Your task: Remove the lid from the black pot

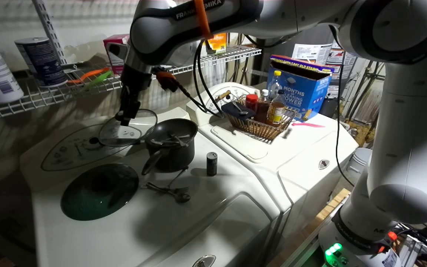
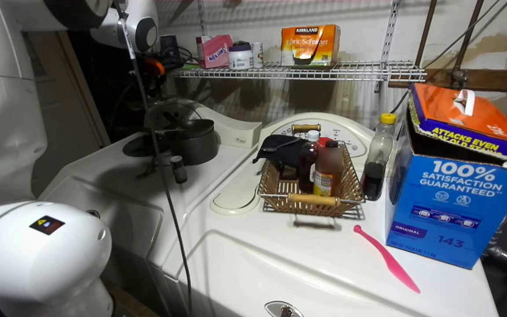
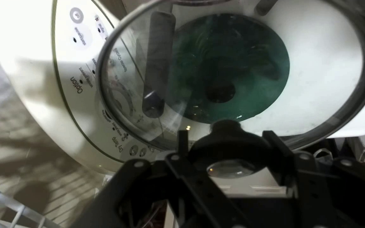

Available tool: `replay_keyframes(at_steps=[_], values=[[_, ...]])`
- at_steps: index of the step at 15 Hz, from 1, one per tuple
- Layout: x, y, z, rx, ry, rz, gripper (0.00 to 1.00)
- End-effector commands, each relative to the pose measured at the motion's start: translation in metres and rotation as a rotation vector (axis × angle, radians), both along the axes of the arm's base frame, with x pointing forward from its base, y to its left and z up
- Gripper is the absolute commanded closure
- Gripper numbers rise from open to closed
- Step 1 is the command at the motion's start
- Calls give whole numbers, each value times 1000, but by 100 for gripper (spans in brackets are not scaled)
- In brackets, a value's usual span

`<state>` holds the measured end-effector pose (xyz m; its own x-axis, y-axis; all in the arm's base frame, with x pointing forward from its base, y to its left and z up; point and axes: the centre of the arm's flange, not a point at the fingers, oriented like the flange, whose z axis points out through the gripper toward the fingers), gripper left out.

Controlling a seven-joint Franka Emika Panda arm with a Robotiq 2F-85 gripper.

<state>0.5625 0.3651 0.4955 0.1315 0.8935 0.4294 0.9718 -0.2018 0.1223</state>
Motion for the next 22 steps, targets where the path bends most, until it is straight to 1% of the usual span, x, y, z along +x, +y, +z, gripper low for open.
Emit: replay_keyframes(at_steps=[1, 2, 7, 11, 15, 16, 19, 22], values=[[0, 0, 0, 0, 0, 0, 66], [3, 3, -4, -9, 21, 10, 66], [22, 30, -26, -12, 62, 172, 66], [37, 49, -39, -20, 67, 307, 66], [54, 67, -49, -5, 77, 424, 66], [58, 73, -53, -14, 89, 450, 66], [66, 90, -66, -5, 115, 542, 66], [71, 108, -80, 3, 113, 614, 66]])
